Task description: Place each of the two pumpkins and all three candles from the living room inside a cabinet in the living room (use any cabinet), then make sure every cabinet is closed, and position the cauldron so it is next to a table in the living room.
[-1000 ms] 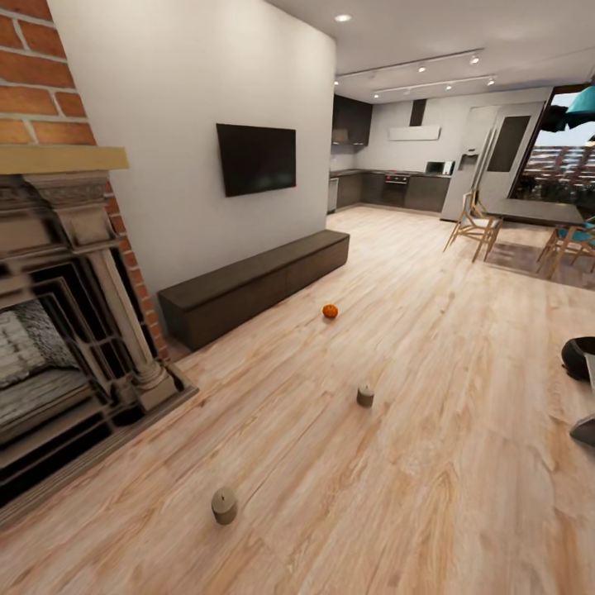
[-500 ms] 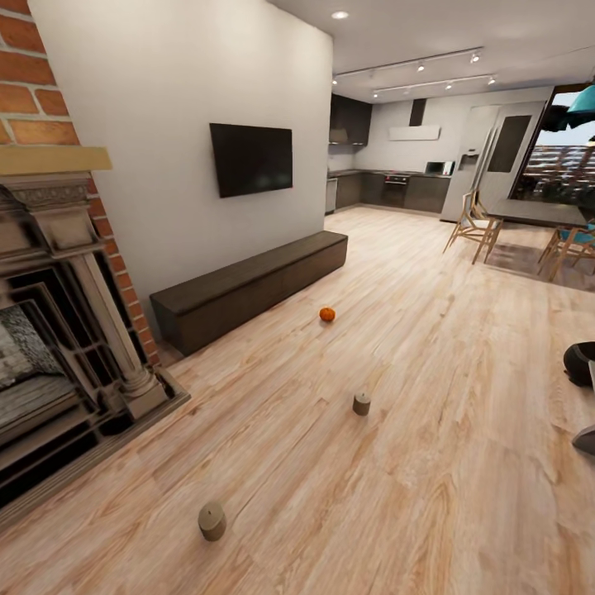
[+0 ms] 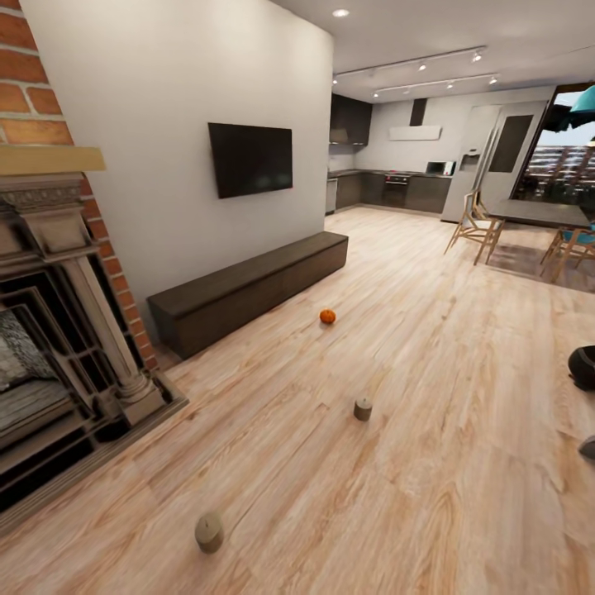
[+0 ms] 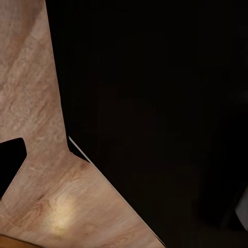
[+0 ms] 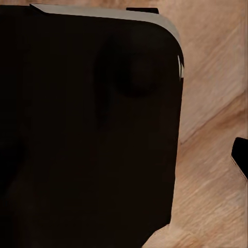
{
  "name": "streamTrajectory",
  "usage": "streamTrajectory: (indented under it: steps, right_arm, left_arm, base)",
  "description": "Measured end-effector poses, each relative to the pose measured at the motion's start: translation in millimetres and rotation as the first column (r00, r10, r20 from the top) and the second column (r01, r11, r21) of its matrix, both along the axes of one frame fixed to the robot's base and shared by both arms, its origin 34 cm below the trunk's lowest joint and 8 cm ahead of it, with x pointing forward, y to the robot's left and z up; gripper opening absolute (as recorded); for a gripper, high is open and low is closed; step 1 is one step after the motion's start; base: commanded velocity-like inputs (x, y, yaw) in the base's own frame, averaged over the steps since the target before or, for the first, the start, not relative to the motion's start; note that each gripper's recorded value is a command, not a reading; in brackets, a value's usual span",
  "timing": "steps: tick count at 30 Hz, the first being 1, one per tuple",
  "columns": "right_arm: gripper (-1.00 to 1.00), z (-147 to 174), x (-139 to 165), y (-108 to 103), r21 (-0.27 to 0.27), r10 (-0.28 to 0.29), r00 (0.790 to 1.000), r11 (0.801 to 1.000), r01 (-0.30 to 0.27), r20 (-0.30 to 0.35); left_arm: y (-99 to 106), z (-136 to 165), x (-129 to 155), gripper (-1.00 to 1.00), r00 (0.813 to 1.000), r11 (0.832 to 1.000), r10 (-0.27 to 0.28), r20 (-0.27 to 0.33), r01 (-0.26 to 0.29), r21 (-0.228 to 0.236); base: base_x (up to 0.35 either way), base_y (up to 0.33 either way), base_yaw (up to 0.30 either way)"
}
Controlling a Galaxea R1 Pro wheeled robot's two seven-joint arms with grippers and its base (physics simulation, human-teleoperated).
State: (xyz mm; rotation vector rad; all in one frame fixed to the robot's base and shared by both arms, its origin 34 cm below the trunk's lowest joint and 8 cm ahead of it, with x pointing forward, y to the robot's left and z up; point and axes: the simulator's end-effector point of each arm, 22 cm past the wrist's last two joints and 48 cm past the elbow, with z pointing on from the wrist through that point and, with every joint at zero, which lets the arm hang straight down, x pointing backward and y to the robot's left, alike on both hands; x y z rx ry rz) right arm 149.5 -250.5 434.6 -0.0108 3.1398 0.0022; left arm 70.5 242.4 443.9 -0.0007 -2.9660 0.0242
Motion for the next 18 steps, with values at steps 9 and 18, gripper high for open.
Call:
streamTrajectory:
  steps: [9,18]
  right_arm:
    - [1.0,0.0,-0.1,-0.5,-0.001,0.0,1.0,1.0,0.0,0.0]
    - [1.0,0.0,-0.5,-0.3,0.0,0.0,1.0,1.0,0.0,-0.001]
  left_arm:
    - [0.2,0.0,-0.1,1.0,1.0,1.0,0.0,0.0,0.0,0.0]
    - [0.0,0.0,0.0,1.0,1.0,1.0,0.0,0.0,0.0,0.0]
  base:
    - [0.326,0.0,0.0]
    - [0.33,0.0,0.001]
